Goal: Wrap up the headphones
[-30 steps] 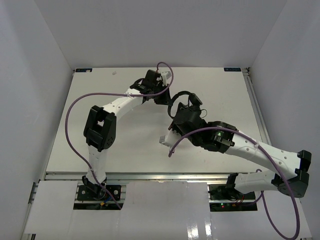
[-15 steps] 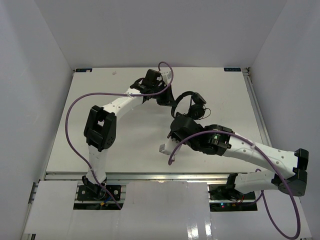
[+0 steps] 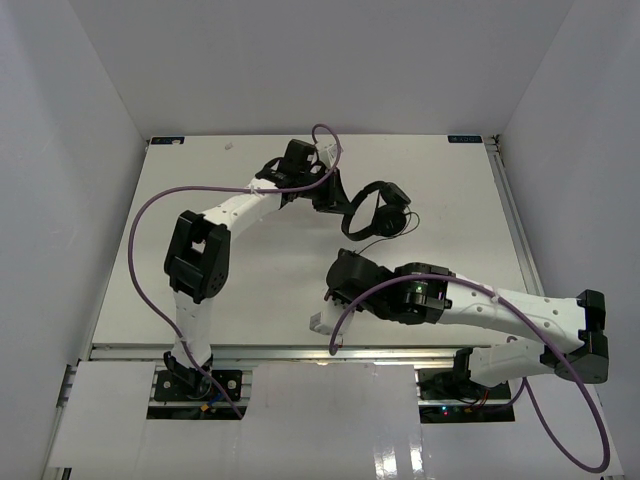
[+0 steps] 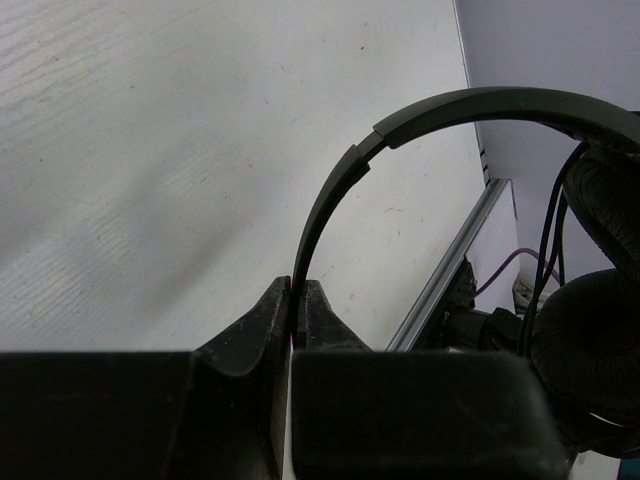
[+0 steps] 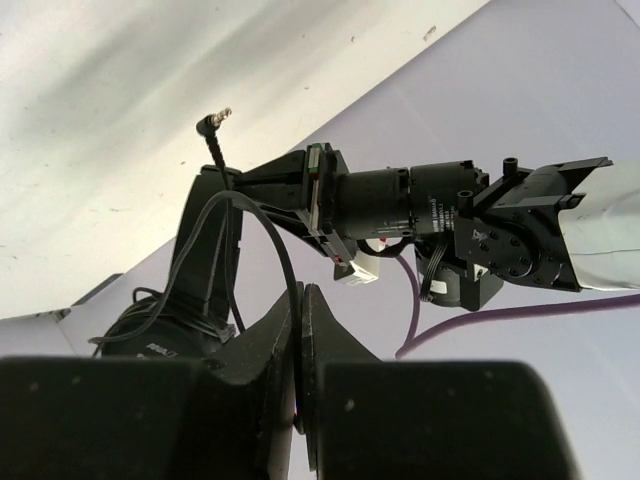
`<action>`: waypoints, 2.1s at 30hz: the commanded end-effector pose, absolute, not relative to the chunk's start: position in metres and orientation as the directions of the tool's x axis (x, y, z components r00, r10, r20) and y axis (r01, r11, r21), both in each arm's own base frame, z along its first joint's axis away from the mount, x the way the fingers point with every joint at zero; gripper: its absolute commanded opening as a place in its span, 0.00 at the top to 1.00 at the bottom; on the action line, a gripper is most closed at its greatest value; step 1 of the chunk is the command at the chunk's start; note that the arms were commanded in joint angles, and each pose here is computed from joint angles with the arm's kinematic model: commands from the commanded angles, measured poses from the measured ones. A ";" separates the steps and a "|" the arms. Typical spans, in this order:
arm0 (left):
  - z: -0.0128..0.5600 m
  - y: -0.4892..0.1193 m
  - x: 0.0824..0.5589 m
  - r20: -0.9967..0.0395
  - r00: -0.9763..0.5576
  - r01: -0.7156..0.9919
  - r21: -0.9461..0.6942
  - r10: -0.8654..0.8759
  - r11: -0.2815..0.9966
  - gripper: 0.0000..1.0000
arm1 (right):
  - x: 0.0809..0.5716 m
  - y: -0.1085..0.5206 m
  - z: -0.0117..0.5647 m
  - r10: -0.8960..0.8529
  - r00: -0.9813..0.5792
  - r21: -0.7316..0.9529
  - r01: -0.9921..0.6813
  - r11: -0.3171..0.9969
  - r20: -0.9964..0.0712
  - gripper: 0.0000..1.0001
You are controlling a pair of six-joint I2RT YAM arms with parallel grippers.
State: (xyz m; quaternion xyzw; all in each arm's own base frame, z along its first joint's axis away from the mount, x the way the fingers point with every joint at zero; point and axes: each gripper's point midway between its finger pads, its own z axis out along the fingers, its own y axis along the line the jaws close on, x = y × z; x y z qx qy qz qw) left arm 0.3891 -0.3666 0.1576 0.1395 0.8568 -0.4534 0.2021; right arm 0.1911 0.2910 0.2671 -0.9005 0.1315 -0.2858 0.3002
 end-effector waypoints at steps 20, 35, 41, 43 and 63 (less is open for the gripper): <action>0.226 -0.356 0.363 -0.516 -0.855 0.494 -0.789 0.041 0.366 1.00 | 0.191 0.339 0.286 -0.460 0.811 -0.702 -0.088 -0.706 0.361 0.92; 0.207 -0.357 0.345 -0.538 -0.837 0.535 -0.762 0.102 0.365 1.00 | 0.263 0.345 0.357 -0.641 0.699 -0.849 -0.091 -0.520 0.317 0.92; 0.202 -0.363 0.334 -0.547 -0.825 0.558 -0.754 0.139 0.345 1.00 | 0.310 0.317 0.377 -0.748 0.602 -0.894 -0.122 -0.432 0.280 0.92; 0.201 -0.364 0.330 -0.550 -0.822 0.564 -0.752 0.148 0.340 1.00 | 0.323 0.306 0.383 -0.776 0.571 -0.906 -0.122 -0.405 0.269 0.92; 0.209 -0.349 0.301 -0.608 -0.777 0.626 -0.721 0.163 0.298 1.00 | 0.378 0.232 0.364 -0.936 0.350 -0.943 -0.301 -0.139 0.027 0.92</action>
